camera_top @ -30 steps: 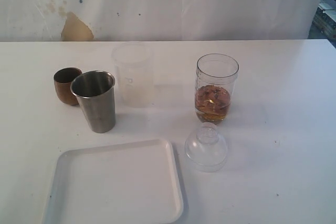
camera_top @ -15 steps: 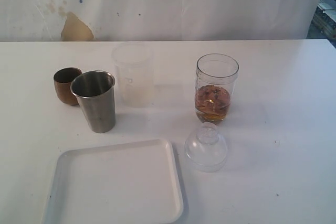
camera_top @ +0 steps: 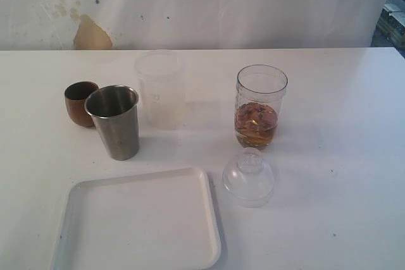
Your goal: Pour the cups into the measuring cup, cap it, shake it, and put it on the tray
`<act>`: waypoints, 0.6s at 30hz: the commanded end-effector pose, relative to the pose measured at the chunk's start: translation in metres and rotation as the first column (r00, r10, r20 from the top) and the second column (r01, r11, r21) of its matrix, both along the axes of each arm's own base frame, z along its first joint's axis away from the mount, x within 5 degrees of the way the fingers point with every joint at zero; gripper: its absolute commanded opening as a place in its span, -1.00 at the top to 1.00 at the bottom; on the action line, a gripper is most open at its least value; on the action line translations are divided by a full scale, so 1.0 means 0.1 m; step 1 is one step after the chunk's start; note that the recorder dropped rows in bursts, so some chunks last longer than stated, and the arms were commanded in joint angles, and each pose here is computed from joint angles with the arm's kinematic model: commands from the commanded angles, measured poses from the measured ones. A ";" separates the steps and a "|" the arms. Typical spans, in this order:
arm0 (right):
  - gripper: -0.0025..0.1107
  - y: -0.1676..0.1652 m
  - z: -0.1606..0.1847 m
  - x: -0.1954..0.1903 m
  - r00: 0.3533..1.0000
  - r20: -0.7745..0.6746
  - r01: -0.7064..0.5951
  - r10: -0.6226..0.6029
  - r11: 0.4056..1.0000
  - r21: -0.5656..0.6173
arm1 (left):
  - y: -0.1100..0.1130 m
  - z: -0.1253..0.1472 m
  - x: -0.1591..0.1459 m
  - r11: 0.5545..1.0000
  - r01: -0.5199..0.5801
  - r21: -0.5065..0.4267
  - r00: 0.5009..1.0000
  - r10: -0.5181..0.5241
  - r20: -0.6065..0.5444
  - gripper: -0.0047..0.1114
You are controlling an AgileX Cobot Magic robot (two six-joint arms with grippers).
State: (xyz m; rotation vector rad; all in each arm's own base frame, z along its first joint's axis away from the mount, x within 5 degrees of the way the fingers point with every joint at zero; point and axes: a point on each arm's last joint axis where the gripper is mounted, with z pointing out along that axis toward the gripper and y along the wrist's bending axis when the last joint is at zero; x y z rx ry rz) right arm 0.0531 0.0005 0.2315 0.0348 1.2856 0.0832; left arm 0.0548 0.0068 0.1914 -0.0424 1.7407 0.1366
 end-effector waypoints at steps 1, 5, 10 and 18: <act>0.92 -0.01 0.09 -0.04 0.993 0.113 0.009 -0.011 1.000 0.019 | 0.00 -0.01 0.00 1.000 -0.001 0.005 1.000 0.001 0.006 0.92; 0.92 -0.01 0.09 -0.04 0.994 0.109 0.008 -0.010 1.000 0.019 | 0.00 -0.01 0.00 1.000 -0.001 0.005 1.000 0.001 0.006 0.92; 0.92 -0.01 0.09 -0.04 0.994 0.110 0.010 -0.012 1.000 0.017 | 0.00 -0.01 0.00 1.000 -0.001 0.005 1.000 0.001 0.006 0.92; 0.92 -0.03 0.15 -0.06 0.979 0.191 -0.137 0.074 0.929 0.344 | 0.00 -0.01 0.00 1.000 -0.001 0.005 1.000 0.001 0.006 0.92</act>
